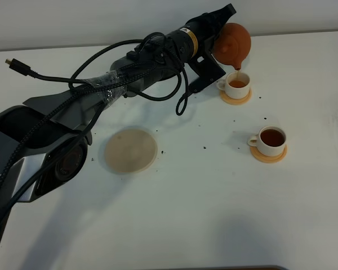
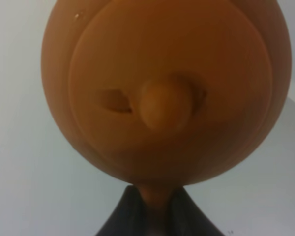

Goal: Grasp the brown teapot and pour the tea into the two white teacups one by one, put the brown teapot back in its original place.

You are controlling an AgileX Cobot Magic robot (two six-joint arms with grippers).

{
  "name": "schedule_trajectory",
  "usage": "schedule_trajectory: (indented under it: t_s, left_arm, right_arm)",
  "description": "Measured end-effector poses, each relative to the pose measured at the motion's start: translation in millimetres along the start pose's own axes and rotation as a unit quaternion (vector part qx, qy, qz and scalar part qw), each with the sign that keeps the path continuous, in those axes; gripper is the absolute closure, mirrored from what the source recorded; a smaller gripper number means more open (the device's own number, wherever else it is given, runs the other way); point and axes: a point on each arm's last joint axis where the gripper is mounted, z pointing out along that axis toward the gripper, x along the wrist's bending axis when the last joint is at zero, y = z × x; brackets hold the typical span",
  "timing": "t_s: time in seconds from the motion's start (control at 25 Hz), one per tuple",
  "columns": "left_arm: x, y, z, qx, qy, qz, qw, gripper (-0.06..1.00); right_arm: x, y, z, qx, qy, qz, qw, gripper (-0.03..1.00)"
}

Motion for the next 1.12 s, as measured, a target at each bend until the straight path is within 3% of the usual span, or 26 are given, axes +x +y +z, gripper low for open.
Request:
schedule_trajectory:
  t_s: [1.12]
  left_arm:
    - [1.4,-1.7,0.0,-0.006,0.022,0.025,0.999,0.83]
  right_arm:
    - [0.0,0.0,0.0,0.000,0.000,0.000,1.000,0.73]
